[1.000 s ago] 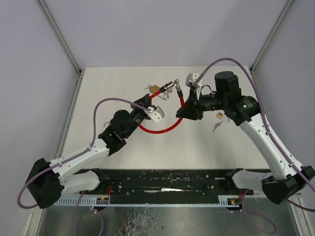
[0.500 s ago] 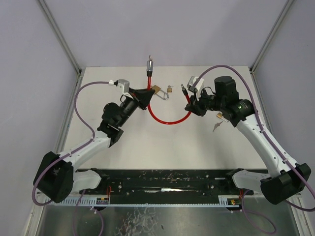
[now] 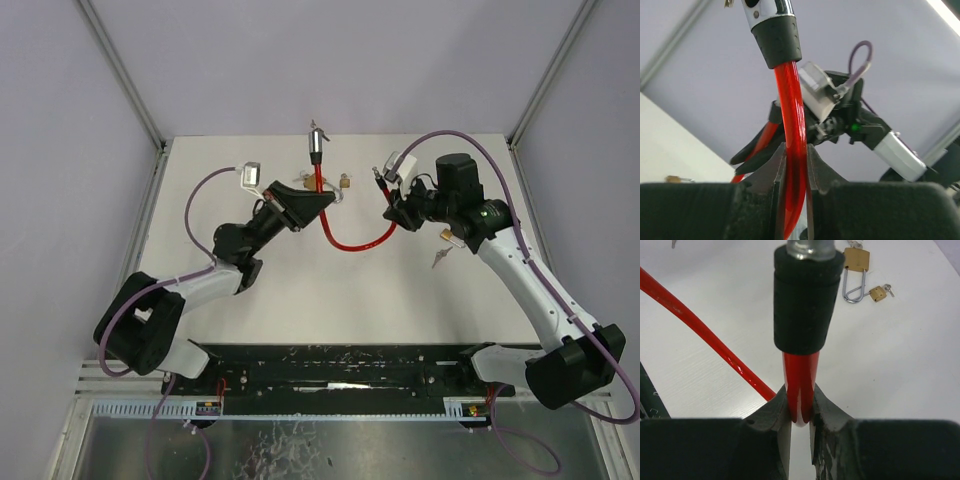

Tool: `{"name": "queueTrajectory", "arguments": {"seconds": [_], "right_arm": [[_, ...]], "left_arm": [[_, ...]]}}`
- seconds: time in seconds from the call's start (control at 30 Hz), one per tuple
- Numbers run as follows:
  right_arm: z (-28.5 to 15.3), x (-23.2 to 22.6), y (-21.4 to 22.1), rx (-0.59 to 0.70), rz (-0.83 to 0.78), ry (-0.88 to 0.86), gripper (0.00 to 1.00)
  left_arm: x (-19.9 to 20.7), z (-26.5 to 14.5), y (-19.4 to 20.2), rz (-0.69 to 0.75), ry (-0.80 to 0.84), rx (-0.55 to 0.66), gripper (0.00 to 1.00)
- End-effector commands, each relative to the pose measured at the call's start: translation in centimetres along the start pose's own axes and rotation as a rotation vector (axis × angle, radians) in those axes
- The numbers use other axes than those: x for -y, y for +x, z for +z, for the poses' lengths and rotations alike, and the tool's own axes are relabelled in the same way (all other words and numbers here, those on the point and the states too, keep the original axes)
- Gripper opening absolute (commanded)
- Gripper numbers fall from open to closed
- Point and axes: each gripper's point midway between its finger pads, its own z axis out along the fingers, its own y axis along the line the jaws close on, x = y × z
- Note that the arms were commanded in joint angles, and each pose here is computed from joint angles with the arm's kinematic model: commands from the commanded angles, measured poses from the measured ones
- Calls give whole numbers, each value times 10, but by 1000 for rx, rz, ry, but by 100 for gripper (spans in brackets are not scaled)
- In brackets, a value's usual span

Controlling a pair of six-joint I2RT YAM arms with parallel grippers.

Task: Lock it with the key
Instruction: Lock the lock.

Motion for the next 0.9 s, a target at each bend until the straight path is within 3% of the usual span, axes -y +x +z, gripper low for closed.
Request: {"name": "queueTrajectory", "arguments": {"seconds": [0.0, 0.57, 0.6, 0.63, 0.67, 0.87], "right_arm": [[-1, 3, -27, 102, -67, -17, 0], [-10, -16, -33, 143, -53, -117, 0], [-10, -18, -33, 145, -49, -126, 0], [-11, -19, -33, 147, -45, -133, 0], [-11, -19, -33, 147, -41, -135, 0], [-18, -24, -34, 172, -1, -180, 0]], "left_arm": [[73, 8, -2, -58, 286, -87, 4], [95, 32, 8, -134, 410, -270, 17], [97, 33, 8, -135, 418, -282, 15], [98, 34, 9, -134, 424, -291, 3], [99, 34, 8, -131, 426, -288, 0], [100, 32, -7, 67, 366, -167, 0]]}}
